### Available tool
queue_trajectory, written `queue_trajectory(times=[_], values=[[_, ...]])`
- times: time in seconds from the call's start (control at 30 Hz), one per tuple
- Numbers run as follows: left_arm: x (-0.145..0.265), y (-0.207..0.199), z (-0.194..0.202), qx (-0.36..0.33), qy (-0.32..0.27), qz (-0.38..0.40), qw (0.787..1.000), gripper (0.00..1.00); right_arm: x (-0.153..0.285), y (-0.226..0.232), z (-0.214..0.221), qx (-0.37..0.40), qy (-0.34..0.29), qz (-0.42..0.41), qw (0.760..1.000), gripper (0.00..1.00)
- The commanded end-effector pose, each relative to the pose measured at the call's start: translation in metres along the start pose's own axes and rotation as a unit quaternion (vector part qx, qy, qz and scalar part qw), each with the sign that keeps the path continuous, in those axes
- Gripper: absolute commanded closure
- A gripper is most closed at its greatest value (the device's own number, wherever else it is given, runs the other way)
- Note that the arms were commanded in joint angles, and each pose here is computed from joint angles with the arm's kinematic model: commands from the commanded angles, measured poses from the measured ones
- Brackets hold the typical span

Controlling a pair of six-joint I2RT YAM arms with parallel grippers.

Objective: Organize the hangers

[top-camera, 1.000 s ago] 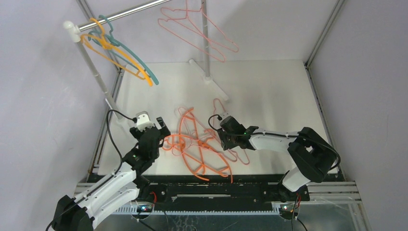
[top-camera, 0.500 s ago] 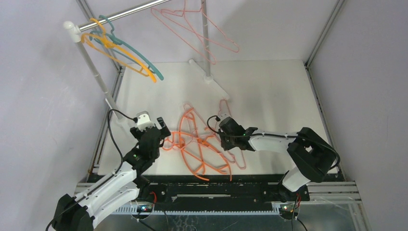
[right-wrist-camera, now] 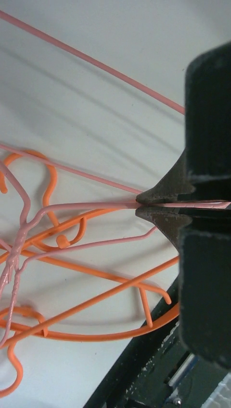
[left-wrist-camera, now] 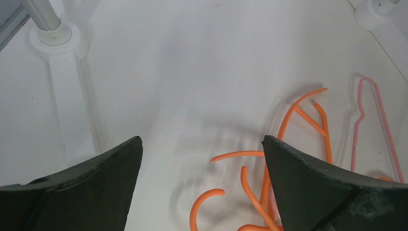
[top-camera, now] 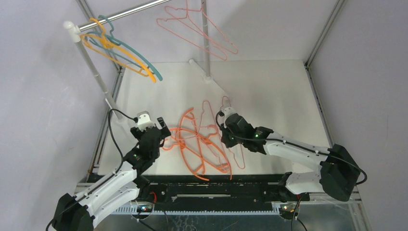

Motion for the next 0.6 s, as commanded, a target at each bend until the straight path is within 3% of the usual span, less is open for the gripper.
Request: queue_trajectory(times=[0.0, 0.17, 0.4, 0.57], values=[[0.0, -0.012, -0.015, 0.026, -0.016, 0.015, 0.999, 0.0, 0.02, 0.002, -0.028, -0.005, -0.047, -0.006, 0.999, 1.0], [0.0, -0.012, -0.014, 0.026, -0.014, 0.015, 0.999, 0.01, 0.059, 0.025, -0.075, -0.036, -0.115, -0.097, 0.988, 1.0], [0.0, -0.012, -0.014, 0.027, -0.014, 0.017, 0.999, 0.01, 0.142, 0.044, -0.179, -0.067, -0.248, -0.252, 0.933, 1.0], [0.002, -0.011, -0.017, 0.029, -0.019, 0.017, 0.999, 0.01, 0.169, 0.043, -0.243, -0.064, -0.307, -0.278, 0.908, 1.0]])
Point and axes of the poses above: each gripper's point midway between its finger pads, its own x axis back along the fingers, its own y axis along the line the jaws close on, z = x × y, the point moved 2 cm from there along x, back along the fingers, and after that the axes turned 10 degrees about x, right-handed, at the moved point
